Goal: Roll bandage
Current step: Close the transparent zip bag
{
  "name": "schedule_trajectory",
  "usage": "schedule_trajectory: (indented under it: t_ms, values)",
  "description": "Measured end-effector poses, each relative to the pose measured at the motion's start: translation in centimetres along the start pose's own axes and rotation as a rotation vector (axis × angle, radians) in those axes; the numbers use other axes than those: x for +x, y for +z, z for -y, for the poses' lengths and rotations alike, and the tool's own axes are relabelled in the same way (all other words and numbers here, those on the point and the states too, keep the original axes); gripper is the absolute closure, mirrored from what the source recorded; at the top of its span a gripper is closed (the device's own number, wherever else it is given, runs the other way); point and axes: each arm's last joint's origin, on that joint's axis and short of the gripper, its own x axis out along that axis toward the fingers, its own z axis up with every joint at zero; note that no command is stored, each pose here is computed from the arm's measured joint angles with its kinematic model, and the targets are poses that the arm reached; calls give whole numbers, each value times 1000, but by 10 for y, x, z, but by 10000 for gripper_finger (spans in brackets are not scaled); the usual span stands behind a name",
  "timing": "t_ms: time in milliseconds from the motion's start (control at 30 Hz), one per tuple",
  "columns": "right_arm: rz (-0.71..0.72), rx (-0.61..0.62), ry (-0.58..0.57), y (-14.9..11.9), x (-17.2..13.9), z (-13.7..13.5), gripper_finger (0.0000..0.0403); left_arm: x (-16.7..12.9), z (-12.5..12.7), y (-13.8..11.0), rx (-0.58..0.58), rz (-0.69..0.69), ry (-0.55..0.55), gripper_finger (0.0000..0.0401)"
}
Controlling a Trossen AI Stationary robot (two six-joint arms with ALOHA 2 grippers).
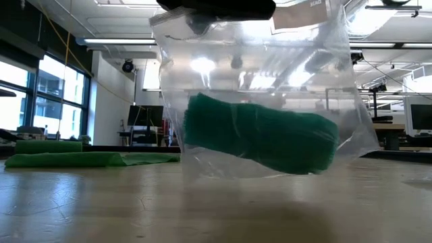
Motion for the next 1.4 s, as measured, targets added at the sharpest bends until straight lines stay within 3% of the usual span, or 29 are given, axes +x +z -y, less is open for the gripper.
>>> schedule_trajectory:
  t_ms: [200,433,667,800,1100,1400]
  values:
    - [-3,-44,4,-1,8,0,399,0,0,0,0,-1,0,401]
    - [14,-18,0,17,-15,-4,394,0,0,0,-8,1,0,401]
    - [-115,21,-53,2,-23,-2,311,0,0,0,-7,1,-1,401]
    - [-110,-9,-44,2,-22,-3,277,0,0,0,-7,1,-1,401]
    - [-125,-163,34,-1,-9,-12,309,0,1,0,-7,0,-4,401]
    - [-126,-199,22,-7,-2,-17,308,0,1,0,-7,0,-5,401]
